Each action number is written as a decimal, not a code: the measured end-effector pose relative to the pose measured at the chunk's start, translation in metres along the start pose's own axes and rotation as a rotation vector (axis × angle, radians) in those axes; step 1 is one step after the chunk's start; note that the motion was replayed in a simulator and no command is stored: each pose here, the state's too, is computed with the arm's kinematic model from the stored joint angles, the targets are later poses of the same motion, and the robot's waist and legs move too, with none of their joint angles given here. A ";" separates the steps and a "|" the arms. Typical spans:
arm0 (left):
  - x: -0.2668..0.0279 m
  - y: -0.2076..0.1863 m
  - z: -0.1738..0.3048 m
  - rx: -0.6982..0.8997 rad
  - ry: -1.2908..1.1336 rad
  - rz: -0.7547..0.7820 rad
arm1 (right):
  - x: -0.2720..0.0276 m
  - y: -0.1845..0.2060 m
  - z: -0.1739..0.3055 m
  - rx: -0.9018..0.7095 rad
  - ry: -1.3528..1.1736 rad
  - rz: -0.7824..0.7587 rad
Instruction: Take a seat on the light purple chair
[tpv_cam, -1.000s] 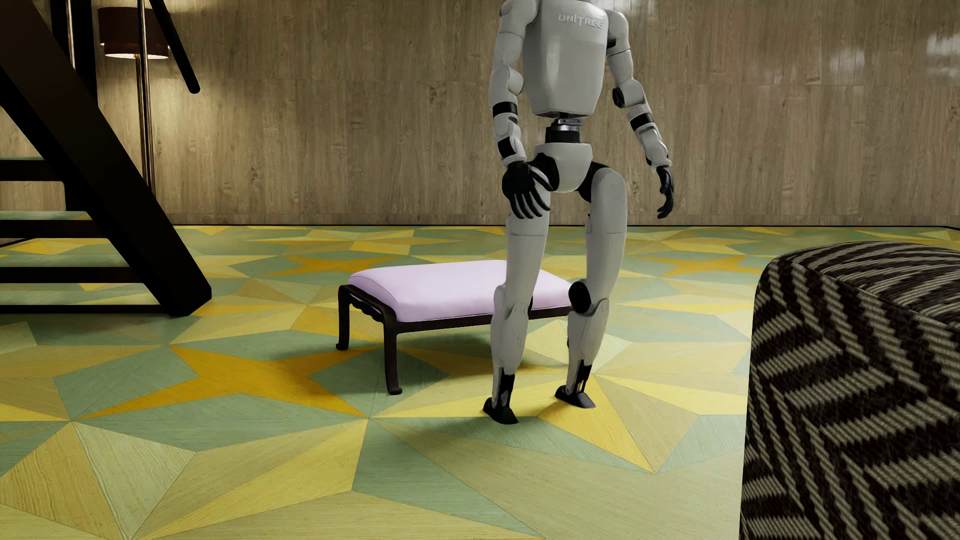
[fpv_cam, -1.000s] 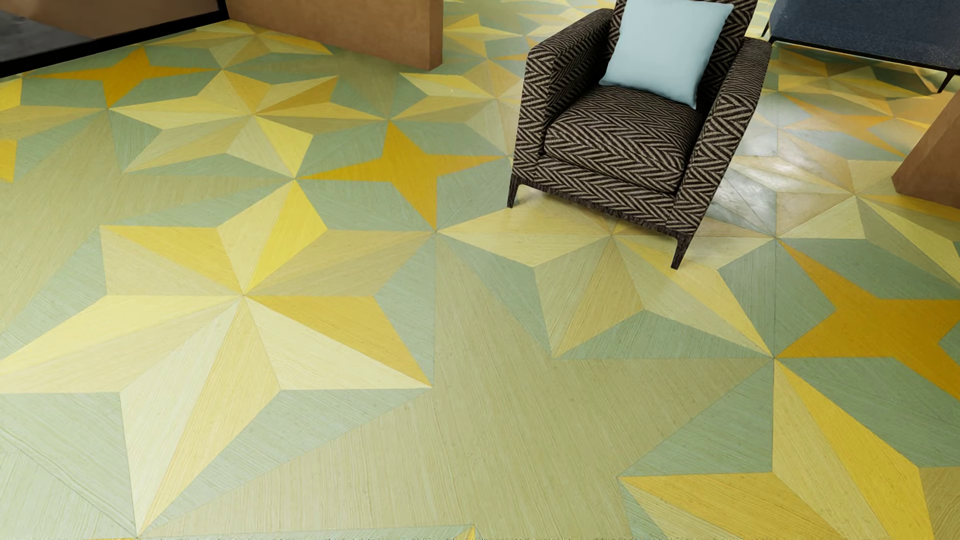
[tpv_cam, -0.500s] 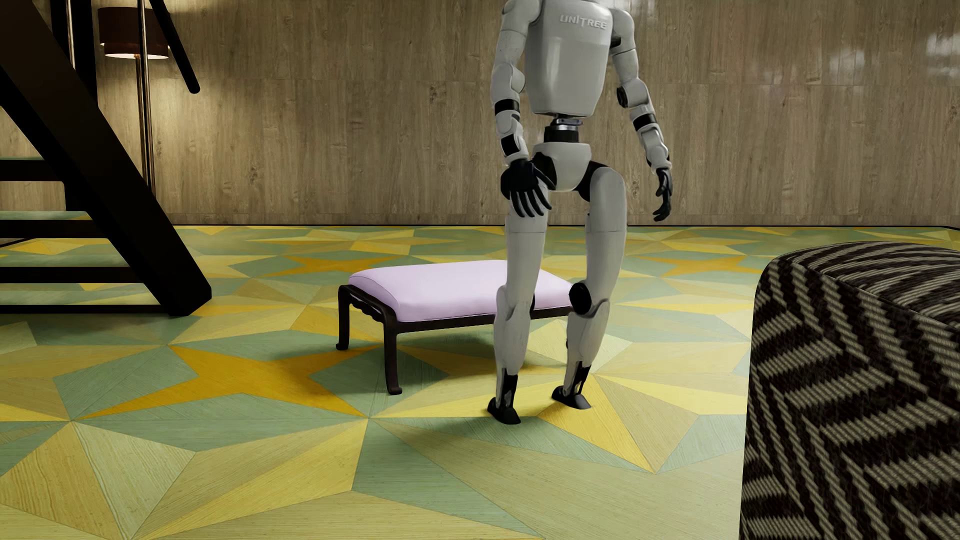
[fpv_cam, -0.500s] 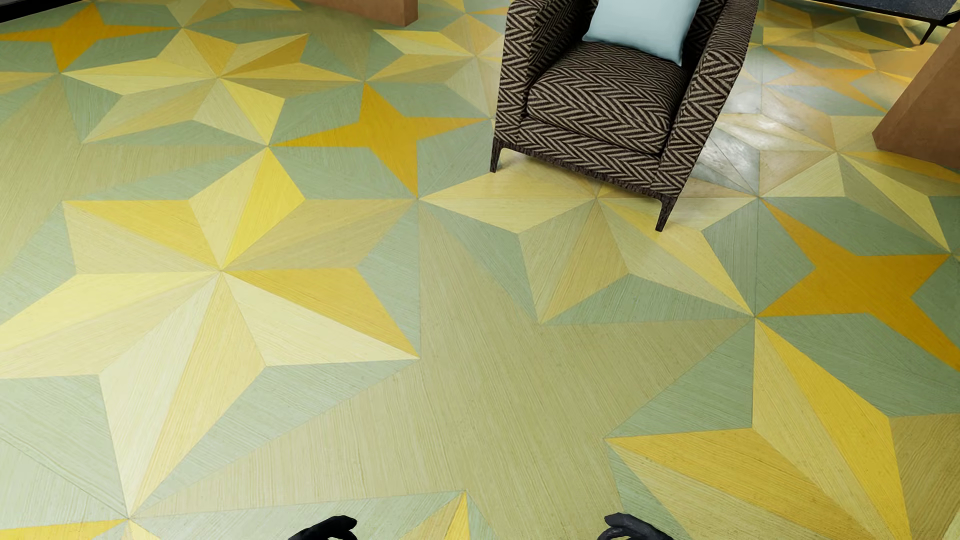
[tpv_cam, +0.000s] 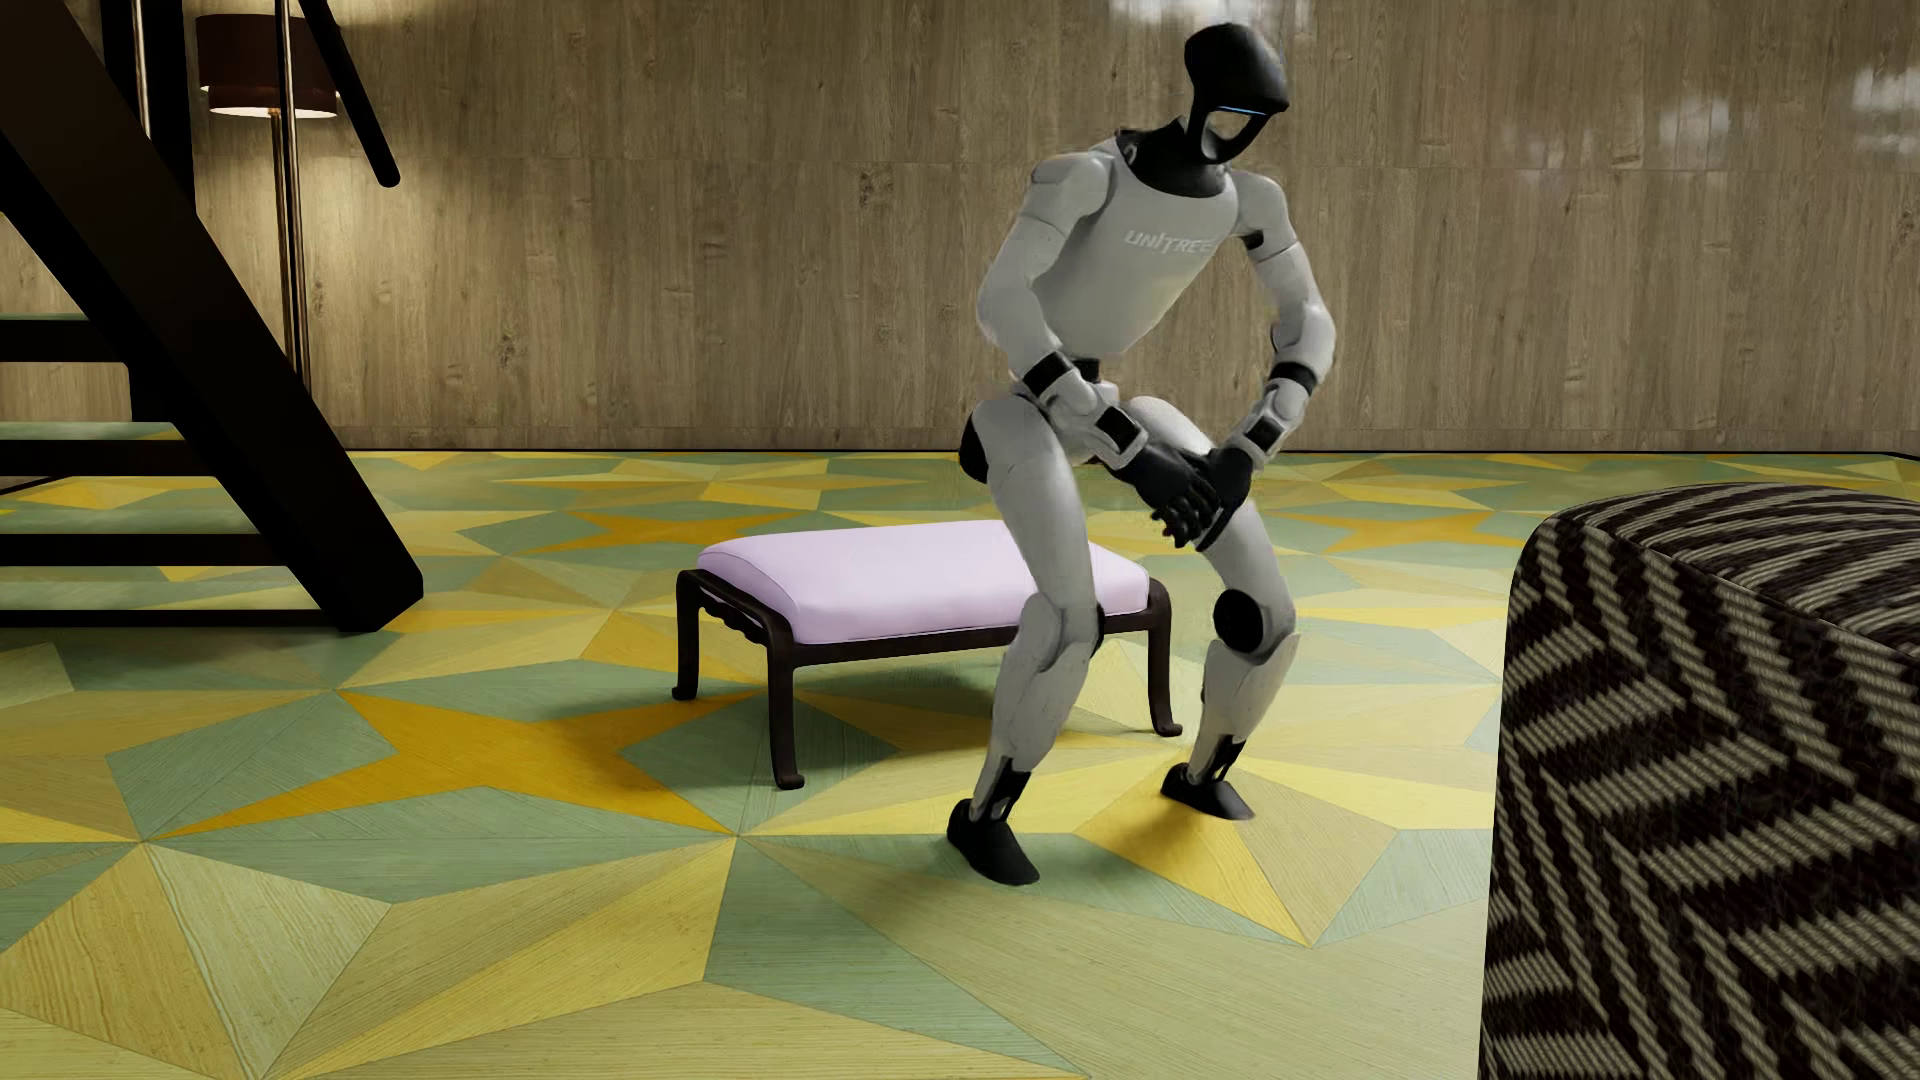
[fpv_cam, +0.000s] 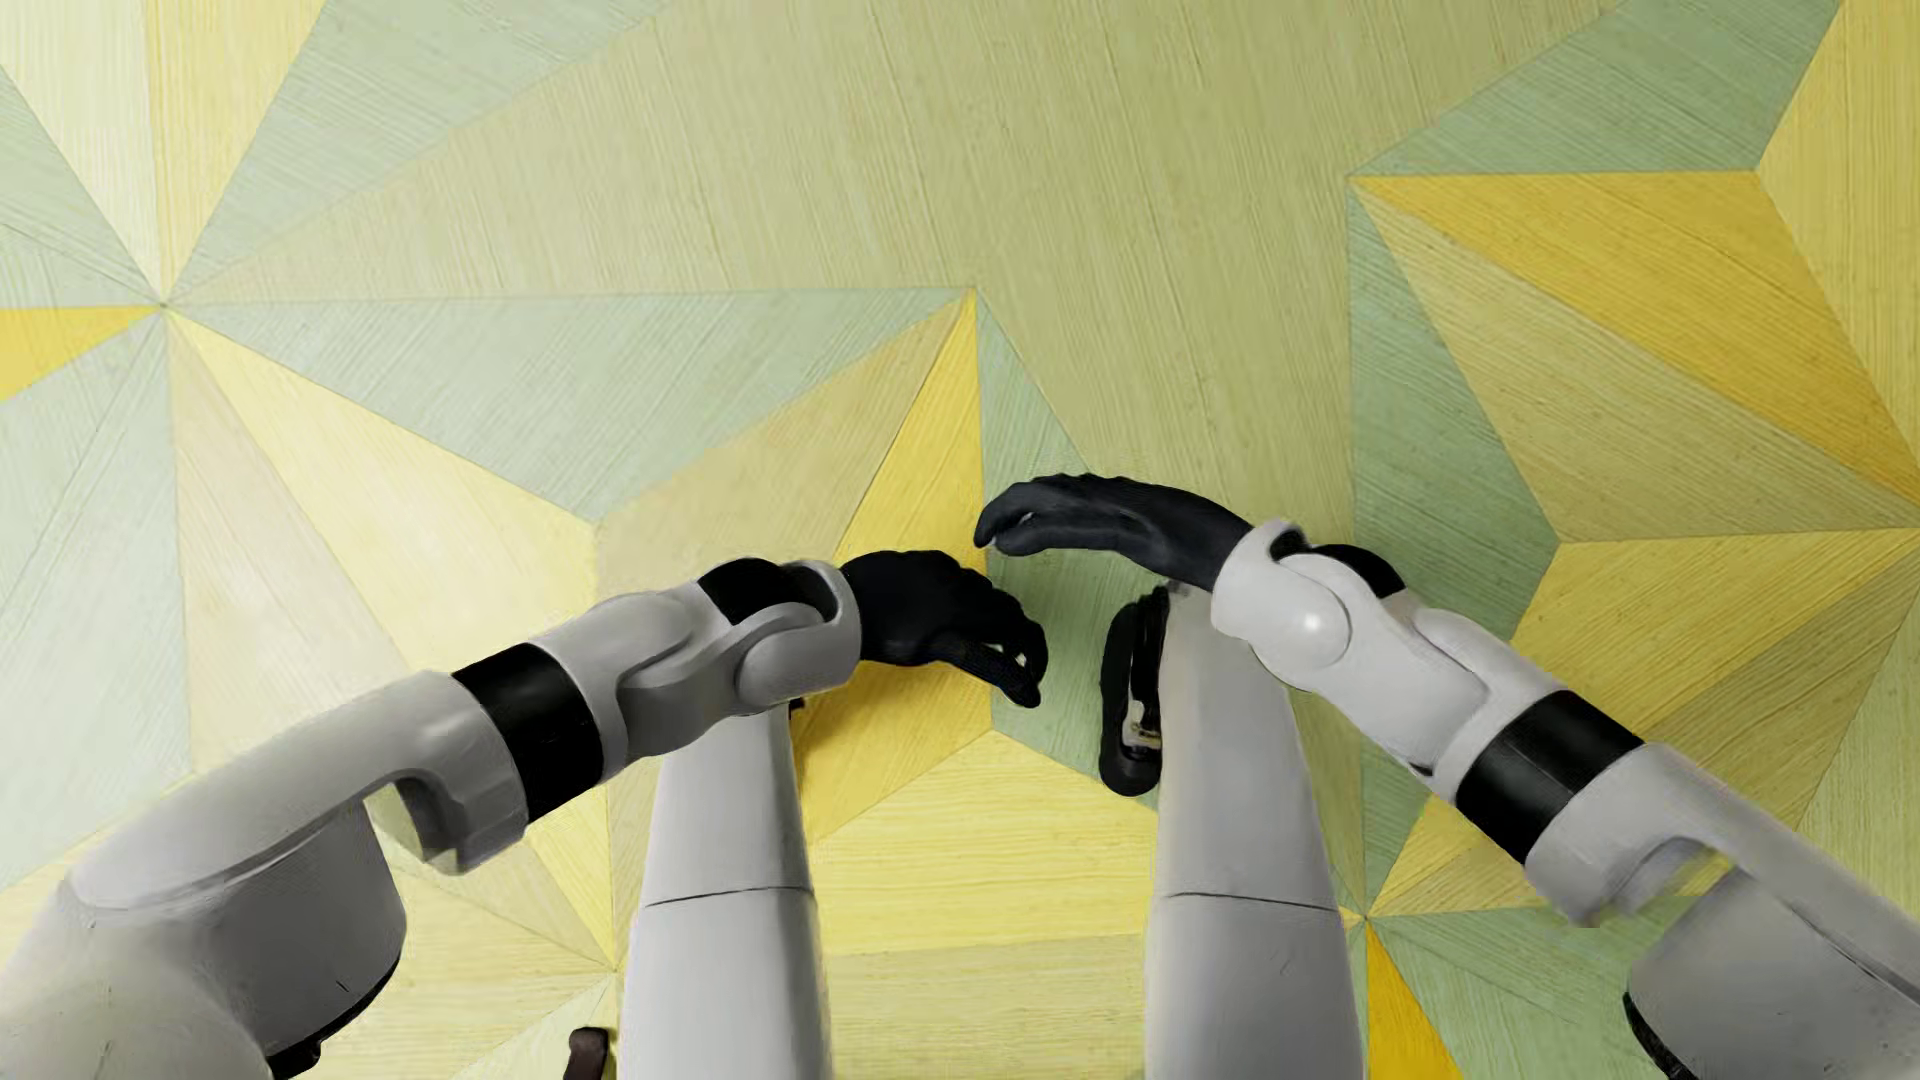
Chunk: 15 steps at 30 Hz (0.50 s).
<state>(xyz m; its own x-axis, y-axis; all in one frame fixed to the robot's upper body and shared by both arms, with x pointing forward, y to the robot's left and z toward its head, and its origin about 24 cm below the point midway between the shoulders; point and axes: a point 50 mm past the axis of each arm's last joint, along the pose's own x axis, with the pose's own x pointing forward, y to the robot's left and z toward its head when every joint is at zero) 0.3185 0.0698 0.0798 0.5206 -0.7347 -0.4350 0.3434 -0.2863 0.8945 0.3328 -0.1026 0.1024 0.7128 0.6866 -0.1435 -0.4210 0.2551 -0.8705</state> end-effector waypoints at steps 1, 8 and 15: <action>-0.008 0.020 0.006 0.050 -0.042 0.083 | -0.004 -0.023 0.016 -0.062 -0.077 -0.039; -0.086 0.080 0.028 0.035 -0.192 0.720 | -0.064 -0.090 0.099 -0.126 -0.518 -0.408; -0.100 0.069 0.012 -0.068 -0.080 0.829 | -0.077 -0.084 0.080 -0.068 -0.443 -0.489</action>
<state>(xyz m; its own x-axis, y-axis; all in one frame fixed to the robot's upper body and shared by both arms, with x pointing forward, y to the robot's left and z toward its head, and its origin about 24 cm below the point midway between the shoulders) 0.2812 0.1164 0.1861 0.5690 -0.7330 0.3727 -0.0786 0.4027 0.9119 0.2684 -0.1228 0.2244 0.5088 0.7213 0.4700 -0.0608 0.5747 -0.8161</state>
